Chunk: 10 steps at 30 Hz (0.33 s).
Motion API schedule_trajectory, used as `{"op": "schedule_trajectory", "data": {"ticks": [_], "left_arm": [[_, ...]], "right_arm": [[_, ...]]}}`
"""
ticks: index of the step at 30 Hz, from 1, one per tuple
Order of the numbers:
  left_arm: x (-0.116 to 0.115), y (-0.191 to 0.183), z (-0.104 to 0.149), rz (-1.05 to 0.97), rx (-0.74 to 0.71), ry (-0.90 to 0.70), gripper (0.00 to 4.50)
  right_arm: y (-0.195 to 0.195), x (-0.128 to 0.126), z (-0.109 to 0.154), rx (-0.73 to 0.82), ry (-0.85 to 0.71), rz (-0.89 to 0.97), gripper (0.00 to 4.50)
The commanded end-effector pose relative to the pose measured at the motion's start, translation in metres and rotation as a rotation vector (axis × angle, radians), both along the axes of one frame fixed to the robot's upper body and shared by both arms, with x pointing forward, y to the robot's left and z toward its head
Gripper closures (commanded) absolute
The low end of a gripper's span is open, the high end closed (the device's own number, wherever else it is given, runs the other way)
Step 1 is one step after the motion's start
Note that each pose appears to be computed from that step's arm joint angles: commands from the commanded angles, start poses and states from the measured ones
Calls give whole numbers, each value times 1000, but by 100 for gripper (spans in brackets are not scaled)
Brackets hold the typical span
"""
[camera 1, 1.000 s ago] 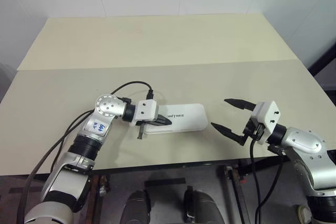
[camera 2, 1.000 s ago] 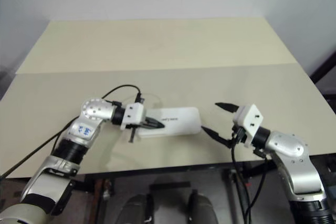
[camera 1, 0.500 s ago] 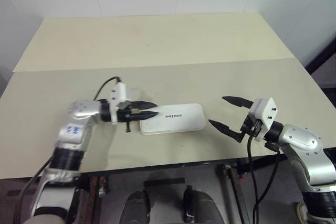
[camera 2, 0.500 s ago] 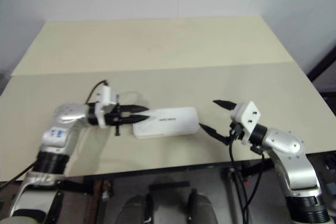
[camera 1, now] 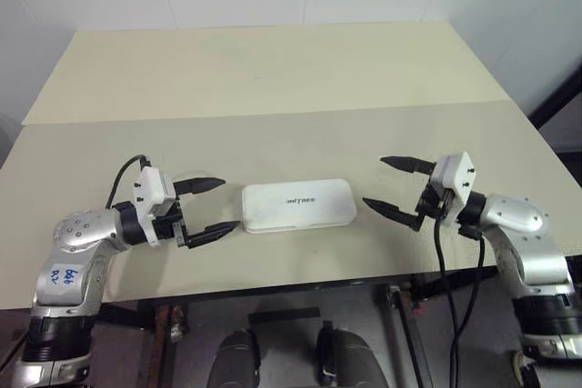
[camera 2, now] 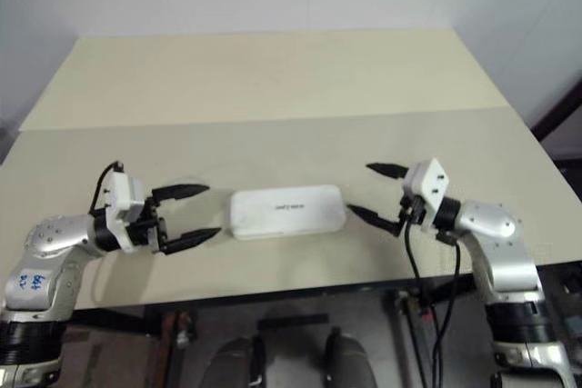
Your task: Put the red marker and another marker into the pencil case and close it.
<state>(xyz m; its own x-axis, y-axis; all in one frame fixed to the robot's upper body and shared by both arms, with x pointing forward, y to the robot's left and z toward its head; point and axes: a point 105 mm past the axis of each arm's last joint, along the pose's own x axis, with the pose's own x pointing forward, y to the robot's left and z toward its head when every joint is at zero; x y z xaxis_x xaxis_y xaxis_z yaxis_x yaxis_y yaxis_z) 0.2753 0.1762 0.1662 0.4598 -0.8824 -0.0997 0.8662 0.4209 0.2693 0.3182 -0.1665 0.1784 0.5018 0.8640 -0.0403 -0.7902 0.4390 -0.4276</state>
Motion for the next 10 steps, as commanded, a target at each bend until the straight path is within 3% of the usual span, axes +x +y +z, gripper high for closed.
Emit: {"op": "schedule_trajectory", "data": {"ticks": [1,10], "left_arm": [[-7,3,13,22,15,-60,2],[-17,3,15,56,25,-78,2]], "right_arm": [[3,1,-1,-32,-10,64,0],[6,9,0,-48,-16,112,0]]}}
